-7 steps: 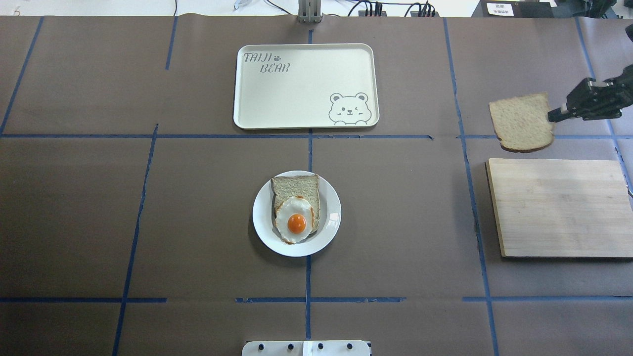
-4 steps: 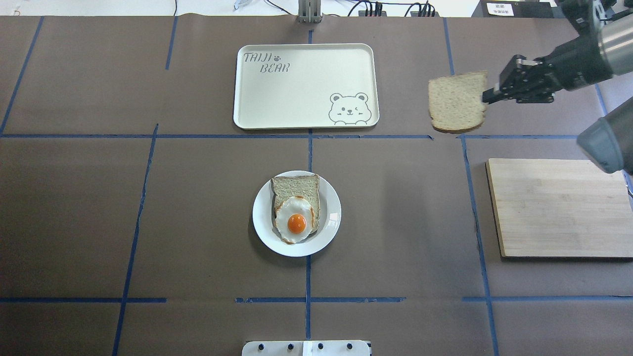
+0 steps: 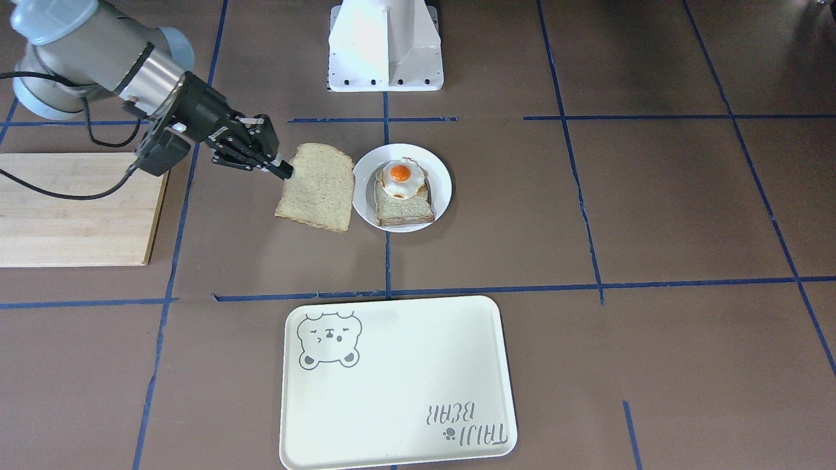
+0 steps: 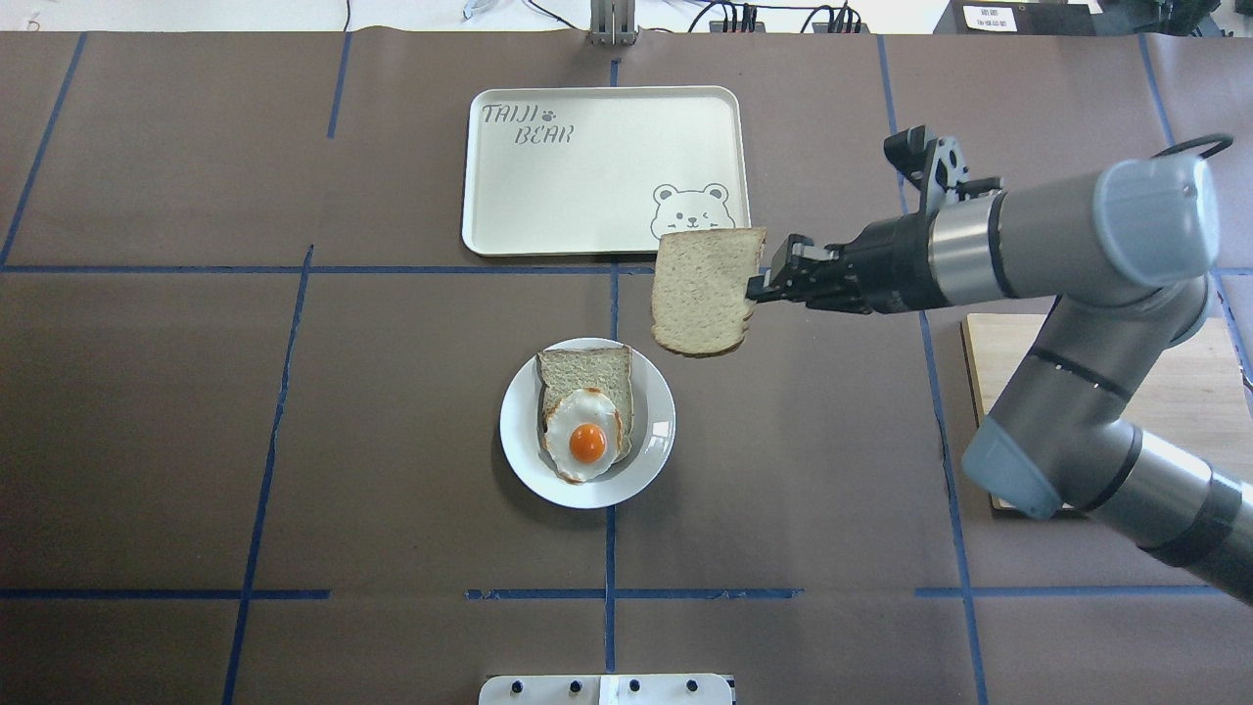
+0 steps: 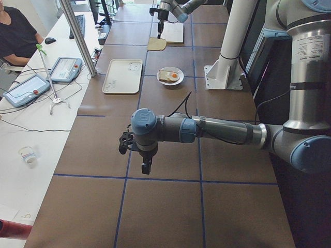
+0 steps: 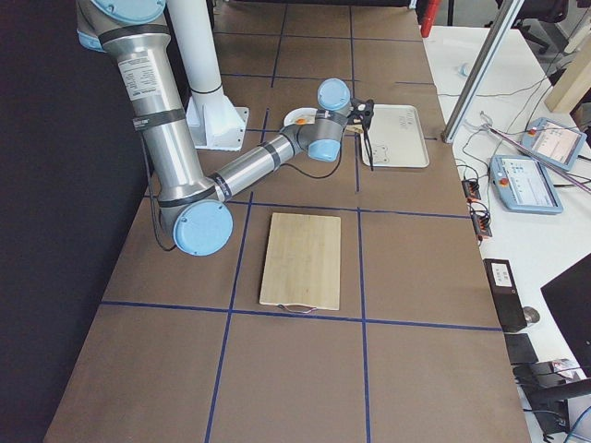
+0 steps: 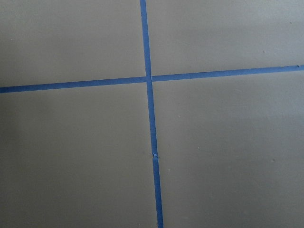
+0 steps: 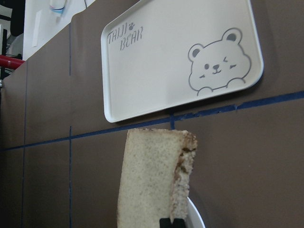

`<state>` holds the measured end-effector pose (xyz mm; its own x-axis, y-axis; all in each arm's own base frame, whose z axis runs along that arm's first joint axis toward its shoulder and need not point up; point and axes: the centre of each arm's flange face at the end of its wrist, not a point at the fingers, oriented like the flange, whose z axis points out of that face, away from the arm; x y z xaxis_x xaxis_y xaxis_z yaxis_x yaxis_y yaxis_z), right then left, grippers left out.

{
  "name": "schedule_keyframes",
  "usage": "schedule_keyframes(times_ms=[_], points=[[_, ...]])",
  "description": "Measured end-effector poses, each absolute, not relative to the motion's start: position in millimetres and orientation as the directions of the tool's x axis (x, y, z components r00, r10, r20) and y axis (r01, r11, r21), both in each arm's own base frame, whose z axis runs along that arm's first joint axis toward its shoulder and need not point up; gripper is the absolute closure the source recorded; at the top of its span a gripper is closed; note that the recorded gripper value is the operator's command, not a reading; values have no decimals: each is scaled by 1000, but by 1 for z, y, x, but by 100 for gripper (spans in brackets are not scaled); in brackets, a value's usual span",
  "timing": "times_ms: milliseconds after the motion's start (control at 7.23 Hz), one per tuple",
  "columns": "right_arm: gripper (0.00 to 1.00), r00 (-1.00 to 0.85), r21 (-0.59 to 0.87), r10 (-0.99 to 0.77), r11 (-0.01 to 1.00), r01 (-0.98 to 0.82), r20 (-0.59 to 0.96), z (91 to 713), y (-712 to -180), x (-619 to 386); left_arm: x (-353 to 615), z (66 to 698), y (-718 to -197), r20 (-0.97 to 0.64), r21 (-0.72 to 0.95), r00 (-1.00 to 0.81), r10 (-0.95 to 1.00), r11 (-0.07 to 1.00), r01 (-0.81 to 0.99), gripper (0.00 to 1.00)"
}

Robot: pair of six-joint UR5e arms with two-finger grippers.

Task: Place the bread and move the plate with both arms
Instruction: 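Lift the bread slice with the right gripper and carry it toward the plate, then lower the bread onto the egg on the plate and open the right gripper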

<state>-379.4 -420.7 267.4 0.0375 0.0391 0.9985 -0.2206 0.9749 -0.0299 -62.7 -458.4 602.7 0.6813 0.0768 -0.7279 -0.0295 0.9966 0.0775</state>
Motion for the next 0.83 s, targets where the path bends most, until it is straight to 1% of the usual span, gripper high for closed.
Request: schedule_keyframes(times_ms=[277, 553, 830], points=[[100, 30, 2, 4, 977, -212, 1000, 265, -385, -440, -63, 607, -458, -728, 69, 681, 72, 997, -31, 0], [100, 64, 74, -62, 974, -213, 996, 265, -372, -491, -62, 610, -458, -729, 64, 681, 68, 997, -31, 0], [100, 81, 111, -94, 967, -228, 992, 265, -358, -515, -62, 609, -458, -730, 65, 680, 68, 997, -31, 0]])
